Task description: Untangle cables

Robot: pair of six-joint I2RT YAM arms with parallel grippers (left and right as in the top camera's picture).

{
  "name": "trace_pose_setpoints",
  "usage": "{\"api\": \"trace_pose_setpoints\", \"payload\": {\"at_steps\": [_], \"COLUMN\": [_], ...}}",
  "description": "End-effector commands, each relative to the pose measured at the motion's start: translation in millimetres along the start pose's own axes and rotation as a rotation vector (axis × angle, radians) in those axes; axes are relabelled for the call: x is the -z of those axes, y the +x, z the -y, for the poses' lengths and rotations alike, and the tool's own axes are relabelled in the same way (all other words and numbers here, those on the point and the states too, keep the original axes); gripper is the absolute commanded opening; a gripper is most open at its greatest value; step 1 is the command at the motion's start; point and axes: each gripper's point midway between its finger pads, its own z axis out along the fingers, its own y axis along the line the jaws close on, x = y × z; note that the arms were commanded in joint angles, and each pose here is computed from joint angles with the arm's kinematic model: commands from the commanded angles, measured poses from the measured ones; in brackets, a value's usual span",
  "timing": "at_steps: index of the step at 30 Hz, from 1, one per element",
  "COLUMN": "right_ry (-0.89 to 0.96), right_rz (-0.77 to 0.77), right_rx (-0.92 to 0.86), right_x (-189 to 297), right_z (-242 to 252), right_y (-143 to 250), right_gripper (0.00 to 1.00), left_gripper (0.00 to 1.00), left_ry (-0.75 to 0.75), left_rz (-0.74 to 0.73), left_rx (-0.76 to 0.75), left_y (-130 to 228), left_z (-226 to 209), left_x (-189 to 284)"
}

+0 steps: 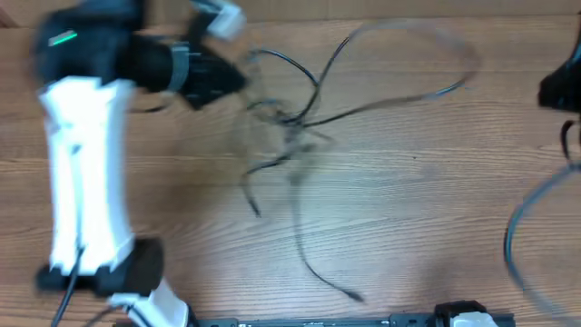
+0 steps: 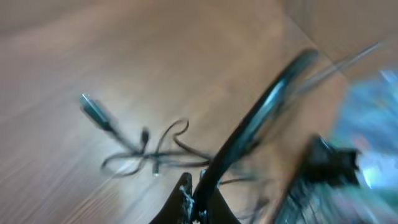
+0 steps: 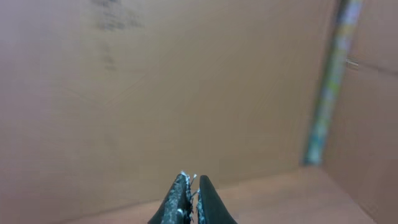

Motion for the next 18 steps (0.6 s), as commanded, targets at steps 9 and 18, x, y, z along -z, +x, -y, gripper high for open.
{"api": "trace_pose_setpoints", "payload": {"at_steps": [9,18], "right_ry": [-0.130,-0.299], "right_rz": [-0.416,-0.556], "right_rx": [-0.237,-0.115], "right_x": [-117.6,-105.3], "right_z": [71.8,-24.9], "right_y": [99.0,133.5], "right_gripper": [0.04,0.04], "left_gripper": [0.04,0.04], "left_ry": [-0.275,-0.116], "left_rz": [0.184,0.202], "left_rx": [0.164,-0.020], "left_y": [8.8,-29.9], "left_z": [-16.4,31.6], "left_x": [96.2,51.8]}}
